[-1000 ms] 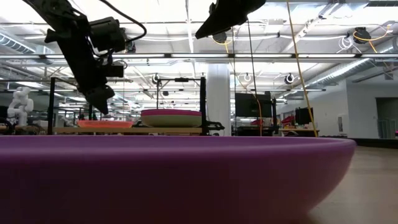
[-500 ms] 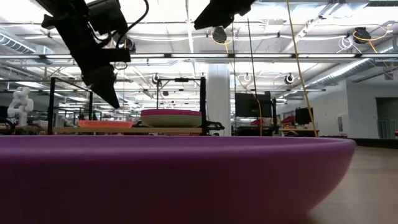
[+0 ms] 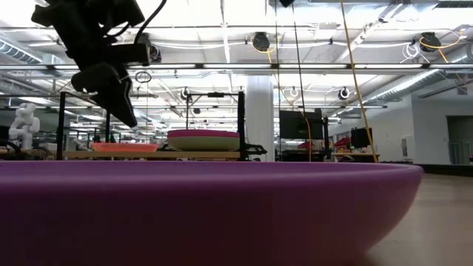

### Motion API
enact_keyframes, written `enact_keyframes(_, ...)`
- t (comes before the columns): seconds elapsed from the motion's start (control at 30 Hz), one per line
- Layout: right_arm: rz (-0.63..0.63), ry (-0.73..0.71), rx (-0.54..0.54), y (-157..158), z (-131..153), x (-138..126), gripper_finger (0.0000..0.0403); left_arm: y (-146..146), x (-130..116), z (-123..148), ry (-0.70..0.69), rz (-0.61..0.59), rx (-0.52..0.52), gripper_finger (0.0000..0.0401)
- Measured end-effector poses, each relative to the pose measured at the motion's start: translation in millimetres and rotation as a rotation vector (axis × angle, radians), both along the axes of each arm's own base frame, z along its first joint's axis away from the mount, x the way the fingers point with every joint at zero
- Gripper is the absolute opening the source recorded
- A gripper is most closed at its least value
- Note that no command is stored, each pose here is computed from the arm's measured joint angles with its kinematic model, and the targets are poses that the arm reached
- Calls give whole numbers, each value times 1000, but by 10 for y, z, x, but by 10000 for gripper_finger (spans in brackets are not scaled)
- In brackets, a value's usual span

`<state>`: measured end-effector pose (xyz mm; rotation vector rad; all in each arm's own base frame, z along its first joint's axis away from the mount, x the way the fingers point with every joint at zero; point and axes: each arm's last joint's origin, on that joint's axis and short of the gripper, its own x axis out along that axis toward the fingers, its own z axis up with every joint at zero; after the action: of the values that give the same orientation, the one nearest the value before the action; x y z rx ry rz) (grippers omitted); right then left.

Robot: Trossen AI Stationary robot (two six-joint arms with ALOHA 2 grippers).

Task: Place and stack plates onto a shelf
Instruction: Stack the purple plate on the purple plate on the shelf

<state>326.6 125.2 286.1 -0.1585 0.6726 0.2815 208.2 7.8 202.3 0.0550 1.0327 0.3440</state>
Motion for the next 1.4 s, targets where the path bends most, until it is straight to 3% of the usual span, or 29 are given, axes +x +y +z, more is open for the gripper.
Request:
enact_keyframes(0.23,13,85,28,255,-249,29,93,-148,5,4,-30,-2,-40,85)
enact_keyframes(0.4,80,188,-26,365,-528,64,93,-243,0,5,-45,-2,-68,85)
enact_keyframes(0.57,205,221,-146,480,-756,84,93,-321,-7,5,-58,2,-93,85)
enact_keyframes(0.73,306,234,-199,619,-965,106,94,-402,-18,6,-74,21,-128,85)
enact_keyframes(1.1,512,175,-284,804,-1122,103,135,-528,-42,6,-101,64,-187,85)
enact_keyframes(1.4,693,143,-388,853,-1135,47,127,-546,-38,12,-117,63,-171,85)
